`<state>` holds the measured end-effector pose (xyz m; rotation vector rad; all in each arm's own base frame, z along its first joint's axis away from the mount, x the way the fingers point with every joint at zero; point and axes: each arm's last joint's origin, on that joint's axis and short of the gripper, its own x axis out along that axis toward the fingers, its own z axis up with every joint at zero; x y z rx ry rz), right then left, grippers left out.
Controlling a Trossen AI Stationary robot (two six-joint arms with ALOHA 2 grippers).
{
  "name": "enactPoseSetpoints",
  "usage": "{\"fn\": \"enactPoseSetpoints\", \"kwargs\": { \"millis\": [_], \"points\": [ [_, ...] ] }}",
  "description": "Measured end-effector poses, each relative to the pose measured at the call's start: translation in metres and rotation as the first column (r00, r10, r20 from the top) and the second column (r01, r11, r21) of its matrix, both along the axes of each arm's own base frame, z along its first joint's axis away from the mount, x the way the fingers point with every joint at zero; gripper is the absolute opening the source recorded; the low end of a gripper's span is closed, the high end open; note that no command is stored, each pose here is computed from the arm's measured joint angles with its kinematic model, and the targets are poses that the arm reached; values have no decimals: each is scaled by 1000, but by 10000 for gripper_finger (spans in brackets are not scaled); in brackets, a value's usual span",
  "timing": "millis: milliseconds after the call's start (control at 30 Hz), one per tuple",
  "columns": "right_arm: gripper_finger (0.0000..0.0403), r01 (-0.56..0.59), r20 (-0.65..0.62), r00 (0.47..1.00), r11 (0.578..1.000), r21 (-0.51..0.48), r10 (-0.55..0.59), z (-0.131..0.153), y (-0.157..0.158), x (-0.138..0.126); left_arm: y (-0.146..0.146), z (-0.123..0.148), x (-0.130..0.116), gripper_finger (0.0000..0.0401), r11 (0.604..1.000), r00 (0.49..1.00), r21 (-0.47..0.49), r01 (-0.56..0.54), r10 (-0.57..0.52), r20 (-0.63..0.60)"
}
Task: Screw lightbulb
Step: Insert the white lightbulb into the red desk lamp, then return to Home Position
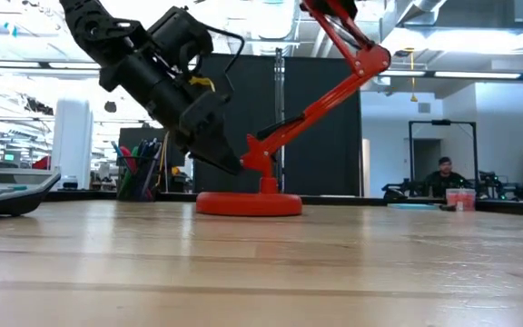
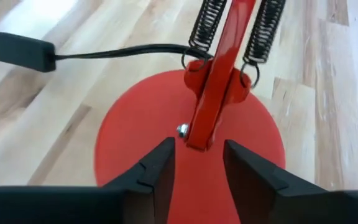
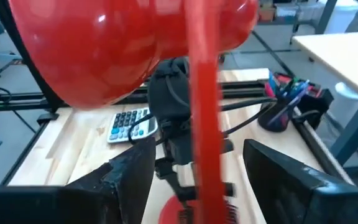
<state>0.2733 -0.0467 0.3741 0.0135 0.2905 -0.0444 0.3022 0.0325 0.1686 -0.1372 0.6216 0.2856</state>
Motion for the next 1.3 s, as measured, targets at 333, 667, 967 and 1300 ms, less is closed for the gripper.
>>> {"fn": "enactPoseSetpoints", "kwargs": {
  "millis": [333, 667, 967, 1300],
  "points": [
    [255, 6, 62, 998, 998, -60, -2, 55, 10, -40, -1, 45, -31, 133, 996, 1000, 93, -7, 6, 4],
    [230, 103, 166, 982, 992, -69, -90, 85, 40, -126, -10, 102, -98, 133, 992, 998, 129, -10, 2, 59],
    [15, 100, 128, 988, 992, -82, -89, 62, 56, -146, -23, 141, -169, 127, 992, 966, 124, 9, -41, 257],
    [6, 138, 137, 982, 990, -42, -131, 11, 64, -154, -26, 137, -235, 37, 989, 877, 150, 11, -81, 473]
  ]
}}
